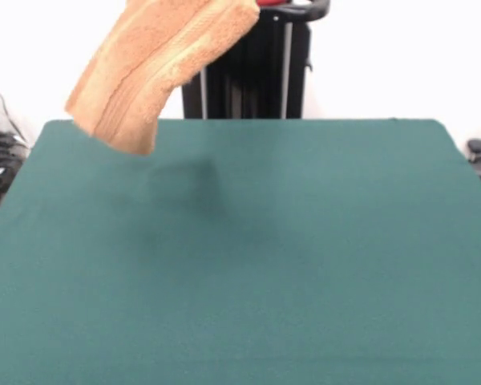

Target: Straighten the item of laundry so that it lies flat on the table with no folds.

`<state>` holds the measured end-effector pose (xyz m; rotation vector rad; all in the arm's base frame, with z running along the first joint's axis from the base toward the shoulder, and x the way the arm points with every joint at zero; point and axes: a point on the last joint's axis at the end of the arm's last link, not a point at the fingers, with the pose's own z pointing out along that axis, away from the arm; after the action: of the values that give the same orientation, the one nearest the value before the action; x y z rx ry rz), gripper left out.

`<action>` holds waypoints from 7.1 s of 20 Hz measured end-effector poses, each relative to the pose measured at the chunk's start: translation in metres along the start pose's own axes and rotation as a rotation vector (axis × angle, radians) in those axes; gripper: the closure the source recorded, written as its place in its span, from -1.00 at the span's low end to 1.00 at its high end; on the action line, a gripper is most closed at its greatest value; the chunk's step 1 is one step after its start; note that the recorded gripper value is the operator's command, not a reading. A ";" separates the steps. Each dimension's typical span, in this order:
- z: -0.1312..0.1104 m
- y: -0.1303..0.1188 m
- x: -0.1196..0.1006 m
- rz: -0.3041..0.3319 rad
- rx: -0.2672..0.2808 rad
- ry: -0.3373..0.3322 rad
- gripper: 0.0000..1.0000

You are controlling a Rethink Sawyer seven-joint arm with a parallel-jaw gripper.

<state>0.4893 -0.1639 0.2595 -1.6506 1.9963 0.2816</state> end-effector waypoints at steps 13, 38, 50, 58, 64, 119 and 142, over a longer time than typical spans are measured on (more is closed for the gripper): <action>0.074 -0.013 0.073 -0.091 -0.031 0.541 1.00; 0.036 0.014 0.013 -0.109 -0.426 0.050 1.00; 0.037 -0.004 0.051 -0.021 -0.139 -0.091 1.00; 0.051 -0.007 0.061 -0.028 -0.099 -0.022 1.00; 0.058 -0.010 0.057 -0.044 -0.088 -0.047 1.00; 0.201 0.004 0.122 -0.253 -0.808 -0.038 1.00; 0.257 -0.028 0.155 -0.290 -0.937 -0.160 1.00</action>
<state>0.5665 -0.1790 -0.0318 -2.3156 1.5337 1.3383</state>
